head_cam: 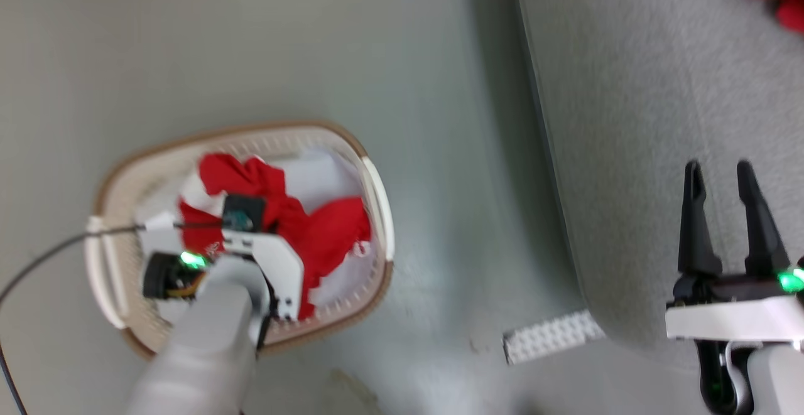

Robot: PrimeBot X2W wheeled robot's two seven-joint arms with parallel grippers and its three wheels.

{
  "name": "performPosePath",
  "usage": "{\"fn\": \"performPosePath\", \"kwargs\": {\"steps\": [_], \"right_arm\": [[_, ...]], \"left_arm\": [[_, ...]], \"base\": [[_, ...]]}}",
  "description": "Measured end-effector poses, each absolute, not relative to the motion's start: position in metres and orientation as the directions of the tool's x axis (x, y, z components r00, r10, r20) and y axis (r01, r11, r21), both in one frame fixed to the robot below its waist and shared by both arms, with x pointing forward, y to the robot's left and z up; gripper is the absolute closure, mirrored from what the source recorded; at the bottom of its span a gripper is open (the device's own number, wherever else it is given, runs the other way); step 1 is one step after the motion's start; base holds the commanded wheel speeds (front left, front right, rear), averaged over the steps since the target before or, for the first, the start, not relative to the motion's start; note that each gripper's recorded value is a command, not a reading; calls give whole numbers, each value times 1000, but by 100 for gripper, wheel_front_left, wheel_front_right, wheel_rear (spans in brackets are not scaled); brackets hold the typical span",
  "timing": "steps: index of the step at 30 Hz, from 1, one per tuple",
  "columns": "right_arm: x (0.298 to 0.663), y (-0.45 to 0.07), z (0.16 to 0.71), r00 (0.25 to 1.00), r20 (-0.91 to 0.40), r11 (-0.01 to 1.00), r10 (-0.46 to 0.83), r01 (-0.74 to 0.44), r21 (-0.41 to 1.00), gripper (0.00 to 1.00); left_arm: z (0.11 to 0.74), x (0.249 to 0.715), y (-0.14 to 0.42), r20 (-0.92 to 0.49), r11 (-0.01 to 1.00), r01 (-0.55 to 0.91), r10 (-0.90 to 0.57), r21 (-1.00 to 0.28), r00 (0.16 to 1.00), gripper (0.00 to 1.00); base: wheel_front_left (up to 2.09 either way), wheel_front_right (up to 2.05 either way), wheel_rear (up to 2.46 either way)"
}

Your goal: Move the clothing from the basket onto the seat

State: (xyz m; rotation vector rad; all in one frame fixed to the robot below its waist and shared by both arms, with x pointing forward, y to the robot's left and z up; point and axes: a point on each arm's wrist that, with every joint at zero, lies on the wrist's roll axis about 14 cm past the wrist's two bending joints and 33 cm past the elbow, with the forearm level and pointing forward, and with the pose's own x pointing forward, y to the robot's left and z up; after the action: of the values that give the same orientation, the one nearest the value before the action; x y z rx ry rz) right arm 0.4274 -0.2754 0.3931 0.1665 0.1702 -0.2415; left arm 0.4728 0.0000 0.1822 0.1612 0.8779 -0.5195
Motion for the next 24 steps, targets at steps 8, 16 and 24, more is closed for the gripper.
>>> {"fn": "performPosePath", "kwargs": {"steps": [8, 16, 24], "right_arm": [[408, -267, 431, 972, -113, 963, -208, 224, 153, 0], [391, -258, 460, 981, -42, 966, -190, 194, 170, 0], [372, -253, 480, 984, 8, 970, -177, 173, 170, 0]], "left_arm": [[251, 468, 12, -668, 893, 444, -379, -80, 641, 100], [309, 463, 22, -549, 911, 400, -384, -96, 742, 100], [371, 457, 15, -388, 904, 404, -424, -137, 818, 100]], "base": [[0, 0, 0], [0, 0, 0], [0, 0, 0]]}}
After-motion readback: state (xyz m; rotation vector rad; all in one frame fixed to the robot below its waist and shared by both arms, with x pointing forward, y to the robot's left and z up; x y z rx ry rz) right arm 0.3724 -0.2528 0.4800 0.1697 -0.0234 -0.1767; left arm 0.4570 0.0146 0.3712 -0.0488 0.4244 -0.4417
